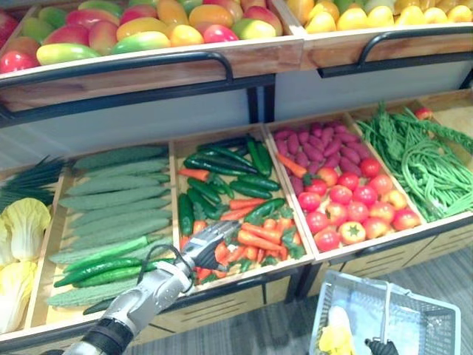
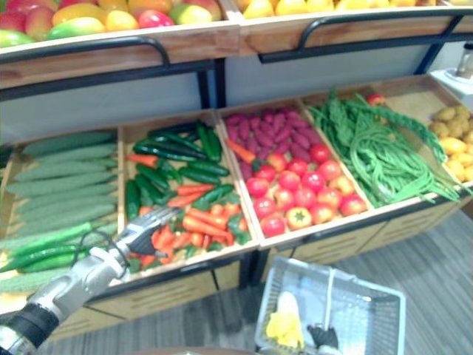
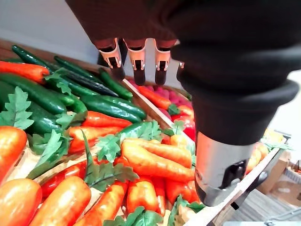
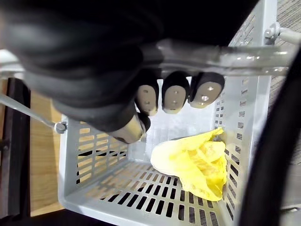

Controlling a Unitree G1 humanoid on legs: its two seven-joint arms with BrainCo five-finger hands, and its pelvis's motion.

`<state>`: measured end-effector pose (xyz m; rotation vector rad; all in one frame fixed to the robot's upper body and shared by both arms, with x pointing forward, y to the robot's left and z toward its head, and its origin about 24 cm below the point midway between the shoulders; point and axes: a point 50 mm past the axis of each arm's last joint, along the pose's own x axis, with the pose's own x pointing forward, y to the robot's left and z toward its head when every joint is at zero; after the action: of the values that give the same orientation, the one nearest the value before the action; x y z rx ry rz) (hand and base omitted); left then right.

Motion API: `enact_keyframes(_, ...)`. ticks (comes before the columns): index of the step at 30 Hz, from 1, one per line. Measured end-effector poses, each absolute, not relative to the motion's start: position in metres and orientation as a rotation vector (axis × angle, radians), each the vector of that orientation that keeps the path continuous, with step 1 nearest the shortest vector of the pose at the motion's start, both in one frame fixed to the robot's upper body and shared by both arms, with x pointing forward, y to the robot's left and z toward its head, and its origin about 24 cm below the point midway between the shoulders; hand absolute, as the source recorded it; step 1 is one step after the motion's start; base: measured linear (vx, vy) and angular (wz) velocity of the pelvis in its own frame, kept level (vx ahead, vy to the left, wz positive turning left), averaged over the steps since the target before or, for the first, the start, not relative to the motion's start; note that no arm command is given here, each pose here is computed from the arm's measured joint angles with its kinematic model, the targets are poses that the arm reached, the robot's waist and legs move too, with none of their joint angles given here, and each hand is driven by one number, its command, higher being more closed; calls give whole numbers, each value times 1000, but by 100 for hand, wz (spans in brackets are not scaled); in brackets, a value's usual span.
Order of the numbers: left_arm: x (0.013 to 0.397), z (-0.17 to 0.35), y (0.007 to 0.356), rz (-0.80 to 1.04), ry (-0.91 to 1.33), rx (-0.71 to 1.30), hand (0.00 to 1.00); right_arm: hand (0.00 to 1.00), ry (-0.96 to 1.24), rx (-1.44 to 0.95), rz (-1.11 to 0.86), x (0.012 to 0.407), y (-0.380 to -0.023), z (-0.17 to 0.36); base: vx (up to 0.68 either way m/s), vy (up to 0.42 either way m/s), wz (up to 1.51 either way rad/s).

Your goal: Pick vegetable in the basket

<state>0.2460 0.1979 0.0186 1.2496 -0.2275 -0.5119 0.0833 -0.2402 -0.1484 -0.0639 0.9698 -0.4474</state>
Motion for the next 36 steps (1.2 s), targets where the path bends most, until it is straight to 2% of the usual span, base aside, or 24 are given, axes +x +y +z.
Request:
enact_keyframes(5, 250, 9, 197, -552, -177, 1269, 0, 100, 966, -79, -431, 84, -240, -148, -41, -21, -13)
enact_keyframes(12, 265, -3, 178, -587, -155, 1281, 0, 100, 939, -87, -430, 90, -242, -144, -70, -17, -9)
enact_keyframes(23, 285, 3, 166, -533, -155, 1281, 0, 100, 907, -50, -477, 96, -247, -141, -18, -20, -8)
enact_keyframes(36, 289, 1, 171, -480, -111, 1266, 0, 100, 898, 26, -563, 92, -254, -141, -24, -16, -10)
